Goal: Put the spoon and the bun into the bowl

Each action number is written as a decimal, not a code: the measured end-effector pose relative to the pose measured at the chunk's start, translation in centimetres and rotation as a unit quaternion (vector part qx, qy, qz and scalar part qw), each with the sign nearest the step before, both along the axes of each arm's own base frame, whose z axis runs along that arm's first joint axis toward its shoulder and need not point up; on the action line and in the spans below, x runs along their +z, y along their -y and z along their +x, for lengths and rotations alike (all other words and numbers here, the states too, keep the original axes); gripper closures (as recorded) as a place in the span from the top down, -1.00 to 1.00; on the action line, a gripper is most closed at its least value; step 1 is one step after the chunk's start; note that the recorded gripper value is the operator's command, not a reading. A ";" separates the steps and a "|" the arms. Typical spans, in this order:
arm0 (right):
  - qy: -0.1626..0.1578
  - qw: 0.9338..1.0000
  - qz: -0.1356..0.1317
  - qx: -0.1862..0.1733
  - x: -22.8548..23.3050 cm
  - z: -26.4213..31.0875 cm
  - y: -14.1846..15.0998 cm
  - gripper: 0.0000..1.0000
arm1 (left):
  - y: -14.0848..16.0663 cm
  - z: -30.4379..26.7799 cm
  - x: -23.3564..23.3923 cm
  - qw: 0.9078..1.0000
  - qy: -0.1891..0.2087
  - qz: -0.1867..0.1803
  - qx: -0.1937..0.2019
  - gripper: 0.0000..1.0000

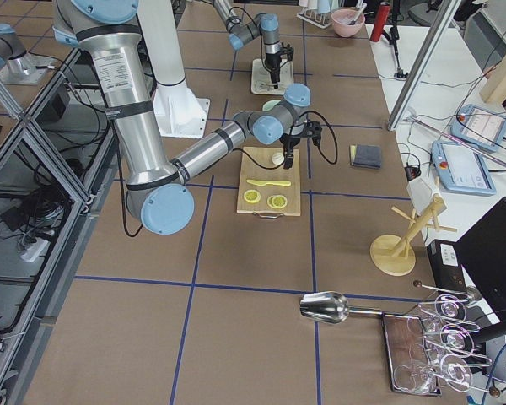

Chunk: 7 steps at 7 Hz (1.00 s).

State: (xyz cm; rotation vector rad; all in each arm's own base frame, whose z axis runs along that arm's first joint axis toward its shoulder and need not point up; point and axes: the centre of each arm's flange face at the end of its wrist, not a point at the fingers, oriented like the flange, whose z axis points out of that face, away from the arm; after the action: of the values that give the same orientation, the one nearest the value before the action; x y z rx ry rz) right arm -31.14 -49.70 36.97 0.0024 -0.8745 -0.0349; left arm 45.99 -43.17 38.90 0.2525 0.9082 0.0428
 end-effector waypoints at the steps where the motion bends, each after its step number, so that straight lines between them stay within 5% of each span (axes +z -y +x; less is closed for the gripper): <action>1: 0.001 1.000 0.001 -0.002 -0.1 -0.2 -0.1 1.00 | 0.0 0.0 0.0 1.000 0.000 0.000 0.000 -0.10; 4: 0.005 1.000 0.004 -0.002 -1.0 -0.6 0.1 1.00 | -0.1 0.0 0.1 1.000 0.001 0.000 0.000 -1.00; 7: 0.007 1.000 0.005 -0.004 -1.5 -1.1 0.0 1.00 | -0.1 -0.5 0.0 1.000 0.000 0.002 -0.001 -1.00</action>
State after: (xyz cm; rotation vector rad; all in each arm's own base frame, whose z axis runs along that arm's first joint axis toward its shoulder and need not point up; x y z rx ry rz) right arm -32.27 -49.69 35.48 0.0080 -0.8893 -0.0461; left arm 45.52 -43.04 38.89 0.2568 0.9089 0.0429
